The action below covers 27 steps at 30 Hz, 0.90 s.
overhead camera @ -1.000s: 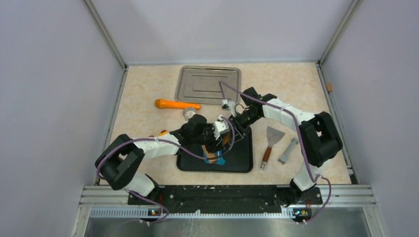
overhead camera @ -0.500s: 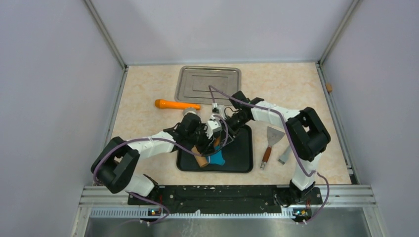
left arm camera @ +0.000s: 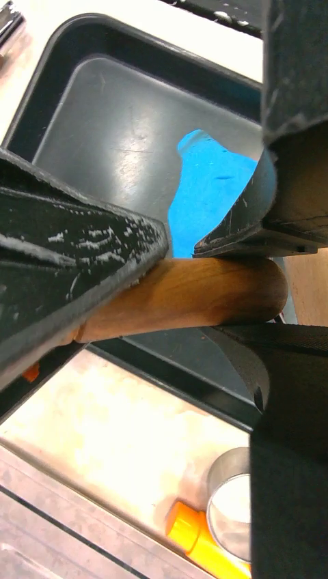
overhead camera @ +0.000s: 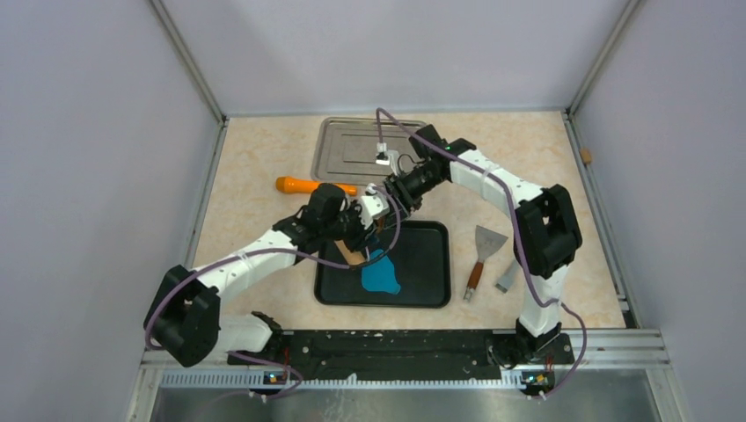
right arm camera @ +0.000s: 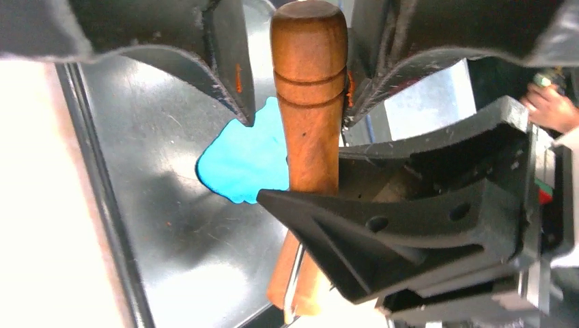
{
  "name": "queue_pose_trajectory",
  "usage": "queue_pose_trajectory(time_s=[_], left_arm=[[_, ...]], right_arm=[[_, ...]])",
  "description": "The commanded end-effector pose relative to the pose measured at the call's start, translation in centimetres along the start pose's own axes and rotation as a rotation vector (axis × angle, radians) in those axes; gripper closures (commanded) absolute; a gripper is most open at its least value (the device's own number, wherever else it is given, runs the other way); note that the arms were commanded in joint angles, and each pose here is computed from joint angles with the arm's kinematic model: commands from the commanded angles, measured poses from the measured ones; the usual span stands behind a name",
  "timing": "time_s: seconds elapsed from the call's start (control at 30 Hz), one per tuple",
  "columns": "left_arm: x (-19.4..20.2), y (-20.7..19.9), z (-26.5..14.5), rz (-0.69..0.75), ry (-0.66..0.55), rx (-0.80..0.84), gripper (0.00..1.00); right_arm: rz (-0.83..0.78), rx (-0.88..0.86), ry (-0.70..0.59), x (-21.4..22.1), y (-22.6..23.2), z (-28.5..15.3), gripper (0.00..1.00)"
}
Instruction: Roll out the dumpling wrappers from the dough
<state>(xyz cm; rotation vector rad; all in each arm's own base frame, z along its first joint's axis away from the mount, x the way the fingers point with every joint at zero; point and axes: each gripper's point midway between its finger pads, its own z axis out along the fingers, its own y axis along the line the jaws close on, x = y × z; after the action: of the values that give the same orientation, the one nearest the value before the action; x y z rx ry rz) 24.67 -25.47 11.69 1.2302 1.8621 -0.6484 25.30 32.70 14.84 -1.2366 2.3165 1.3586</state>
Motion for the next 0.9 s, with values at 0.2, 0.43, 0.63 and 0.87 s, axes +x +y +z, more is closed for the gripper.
queue_pose_trajectory(time_s=[0.2, 0.43, 0.63, 0.87], left_arm=[[-5.1, 1.3, 2.6, 0.03, -0.103, 0.014, 1.0], [-6.5, 1.6, 3.2, -0.018, -0.118, 0.008, 1.0], [-7.5, 1.5, 4.3, -0.007, -0.144, 0.013, 1.0], [-8.2, 1.4, 4.9, 0.001, -0.139, 0.013, 1.0]], right_arm=[[0.156, 0.067, -0.097, -2.6, -3.5, -1.3, 0.45], [0.189, 0.061, -0.102, -1.2, -3.5, -1.9, 0.43], [0.208, 0.053, -0.087, -0.3, -3.9, -2.0, 0.43], [0.217, 0.053, -0.089, -0.1, -3.8, -2.2, 0.54]])
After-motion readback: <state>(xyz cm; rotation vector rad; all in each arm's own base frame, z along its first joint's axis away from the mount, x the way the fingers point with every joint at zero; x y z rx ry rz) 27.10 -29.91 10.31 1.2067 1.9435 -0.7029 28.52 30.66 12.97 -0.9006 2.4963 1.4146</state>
